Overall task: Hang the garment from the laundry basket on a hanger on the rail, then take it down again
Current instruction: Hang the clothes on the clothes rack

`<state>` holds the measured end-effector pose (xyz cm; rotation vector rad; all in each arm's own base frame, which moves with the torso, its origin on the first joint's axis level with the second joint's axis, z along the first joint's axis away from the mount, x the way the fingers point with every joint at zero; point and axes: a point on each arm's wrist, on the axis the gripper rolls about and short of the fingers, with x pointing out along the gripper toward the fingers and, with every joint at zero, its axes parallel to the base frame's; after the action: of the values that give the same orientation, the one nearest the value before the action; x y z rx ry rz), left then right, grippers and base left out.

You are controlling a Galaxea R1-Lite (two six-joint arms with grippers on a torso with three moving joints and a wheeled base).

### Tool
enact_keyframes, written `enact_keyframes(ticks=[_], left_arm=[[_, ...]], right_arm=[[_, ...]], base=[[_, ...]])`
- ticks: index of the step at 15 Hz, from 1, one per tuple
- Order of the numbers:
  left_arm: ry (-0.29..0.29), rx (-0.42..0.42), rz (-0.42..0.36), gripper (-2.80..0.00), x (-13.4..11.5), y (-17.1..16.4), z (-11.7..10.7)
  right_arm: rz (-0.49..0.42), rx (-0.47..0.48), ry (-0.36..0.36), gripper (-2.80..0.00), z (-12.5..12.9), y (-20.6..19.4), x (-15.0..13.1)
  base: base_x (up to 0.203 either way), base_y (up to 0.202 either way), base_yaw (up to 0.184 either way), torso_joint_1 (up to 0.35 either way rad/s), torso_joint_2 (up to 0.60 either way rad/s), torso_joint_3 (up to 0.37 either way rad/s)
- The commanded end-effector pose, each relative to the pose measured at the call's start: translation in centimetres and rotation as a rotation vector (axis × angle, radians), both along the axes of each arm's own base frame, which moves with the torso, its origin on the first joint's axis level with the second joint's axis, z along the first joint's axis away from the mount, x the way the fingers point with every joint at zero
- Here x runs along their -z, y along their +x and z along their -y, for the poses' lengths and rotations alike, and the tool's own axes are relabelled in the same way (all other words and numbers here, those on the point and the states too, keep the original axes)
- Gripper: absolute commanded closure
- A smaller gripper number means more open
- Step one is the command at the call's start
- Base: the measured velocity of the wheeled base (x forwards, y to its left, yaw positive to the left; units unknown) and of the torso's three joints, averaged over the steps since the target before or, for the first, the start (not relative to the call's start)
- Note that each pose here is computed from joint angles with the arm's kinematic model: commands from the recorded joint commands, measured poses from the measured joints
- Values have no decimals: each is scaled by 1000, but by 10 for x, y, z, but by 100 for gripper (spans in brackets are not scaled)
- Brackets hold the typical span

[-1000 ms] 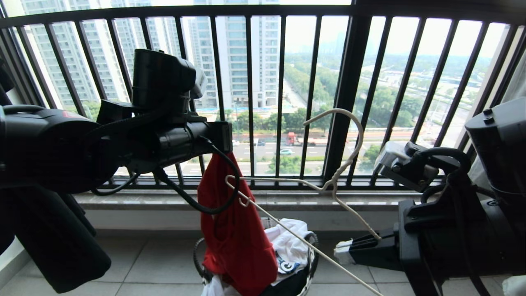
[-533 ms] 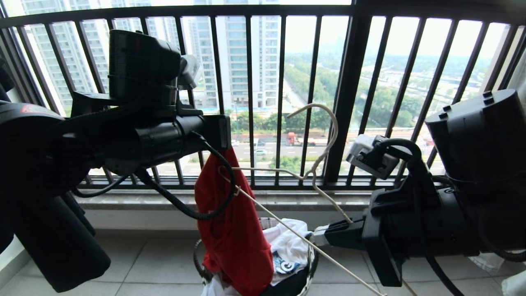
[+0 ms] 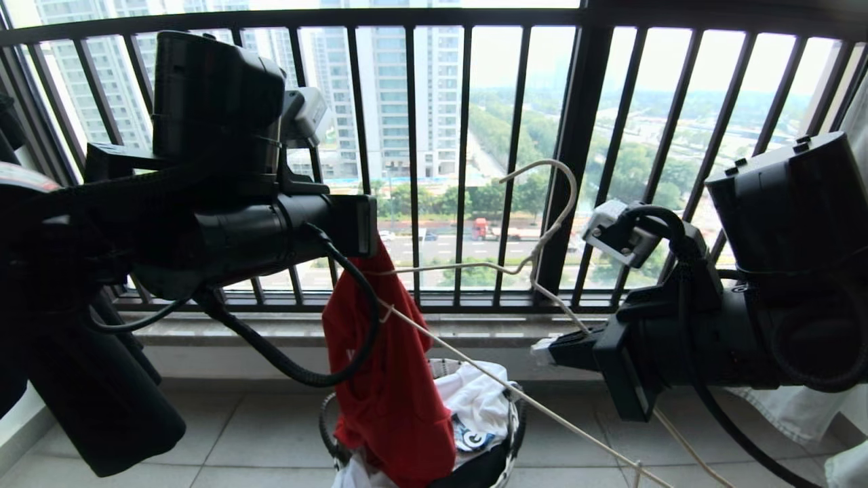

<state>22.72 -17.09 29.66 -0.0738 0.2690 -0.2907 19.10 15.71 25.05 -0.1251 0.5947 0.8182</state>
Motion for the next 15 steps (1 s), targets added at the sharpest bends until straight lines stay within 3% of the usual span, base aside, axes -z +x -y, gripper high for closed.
enact_keyframes(ticks=[1, 4, 9, 15], left_arm=[[-2, -32, 14, 0, -3, 1, 0], [-5, -18, 12, 0, -3, -1, 2], [5, 84, -29, 0, 9, -16, 29], [-67, 113, -83, 0, 9, -25, 50]], right_arm=[[13, 16, 6, 0, 6, 0, -4], [30, 41, 12, 0, 10, 2, -7], [28, 30, 11, 0, 4, 8, -4], [-12, 30, -16, 0, -4, 17, 8]], base=[[0, 0, 0, 0, 0, 0], [0, 0, 0, 0, 0, 0], [0, 0, 0, 0, 0, 0], [0, 0, 0, 0, 0, 0]])
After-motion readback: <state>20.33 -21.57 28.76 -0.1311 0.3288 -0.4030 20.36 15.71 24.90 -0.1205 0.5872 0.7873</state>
